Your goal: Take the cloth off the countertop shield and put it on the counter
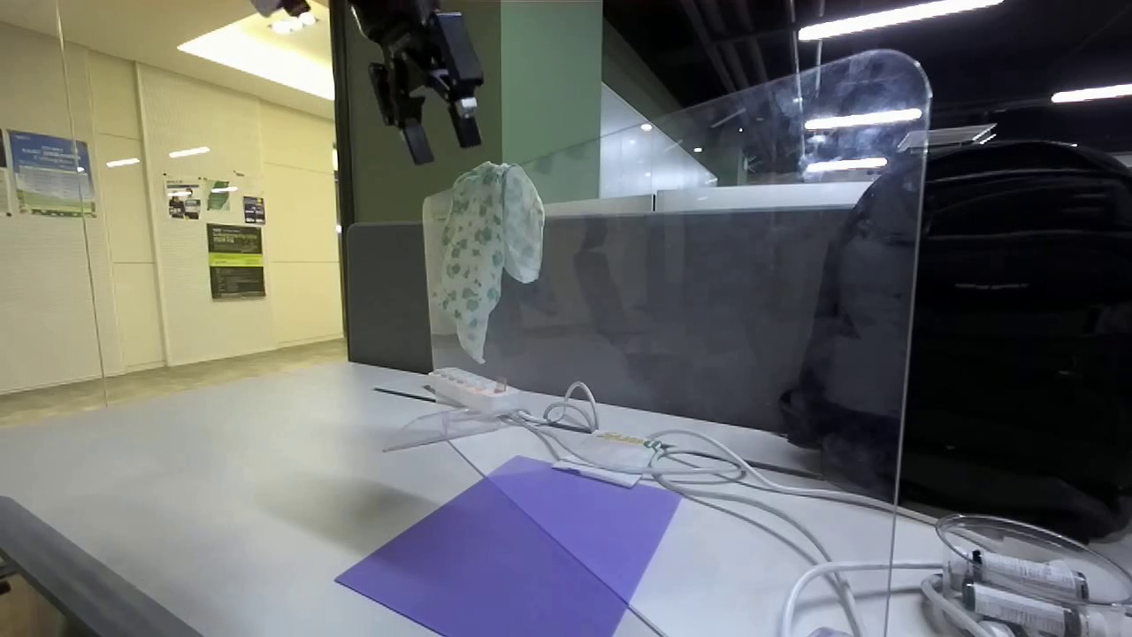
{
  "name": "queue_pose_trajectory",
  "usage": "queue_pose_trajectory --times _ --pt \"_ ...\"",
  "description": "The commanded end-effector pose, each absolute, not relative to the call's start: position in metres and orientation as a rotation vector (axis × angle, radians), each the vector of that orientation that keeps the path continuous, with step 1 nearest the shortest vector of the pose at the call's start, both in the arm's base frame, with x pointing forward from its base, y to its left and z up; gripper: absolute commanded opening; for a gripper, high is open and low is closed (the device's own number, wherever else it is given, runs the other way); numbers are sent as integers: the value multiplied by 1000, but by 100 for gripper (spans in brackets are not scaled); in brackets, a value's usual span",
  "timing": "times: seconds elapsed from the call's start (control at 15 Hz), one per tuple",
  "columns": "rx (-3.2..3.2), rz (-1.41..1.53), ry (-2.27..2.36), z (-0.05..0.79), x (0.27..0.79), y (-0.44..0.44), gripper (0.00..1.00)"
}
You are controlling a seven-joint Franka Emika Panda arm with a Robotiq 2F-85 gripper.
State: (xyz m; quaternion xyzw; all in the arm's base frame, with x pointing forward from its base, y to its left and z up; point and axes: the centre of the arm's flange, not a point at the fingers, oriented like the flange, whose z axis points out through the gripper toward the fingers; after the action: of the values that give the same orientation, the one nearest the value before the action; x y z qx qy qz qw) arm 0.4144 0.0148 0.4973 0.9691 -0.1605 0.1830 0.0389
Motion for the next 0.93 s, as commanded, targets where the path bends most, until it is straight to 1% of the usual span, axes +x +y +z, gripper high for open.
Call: queue_pose_trajectory --times 0.0,0.27,0.33,0.4,0.53,0.6,0.87 --pt "2886 719 -663 495 427 11 100" --pt "2907 749 -695 488 433 8 100" --pt "2912 743 -695 485 434 10 75" --pt "2913 743 -693 484 434 11 74" --pt "2912 752 -703 482 434 13 60" --pt "2912 761 -707 482 434 14 51" --pt "2916 801 -698 484 435 19 24"
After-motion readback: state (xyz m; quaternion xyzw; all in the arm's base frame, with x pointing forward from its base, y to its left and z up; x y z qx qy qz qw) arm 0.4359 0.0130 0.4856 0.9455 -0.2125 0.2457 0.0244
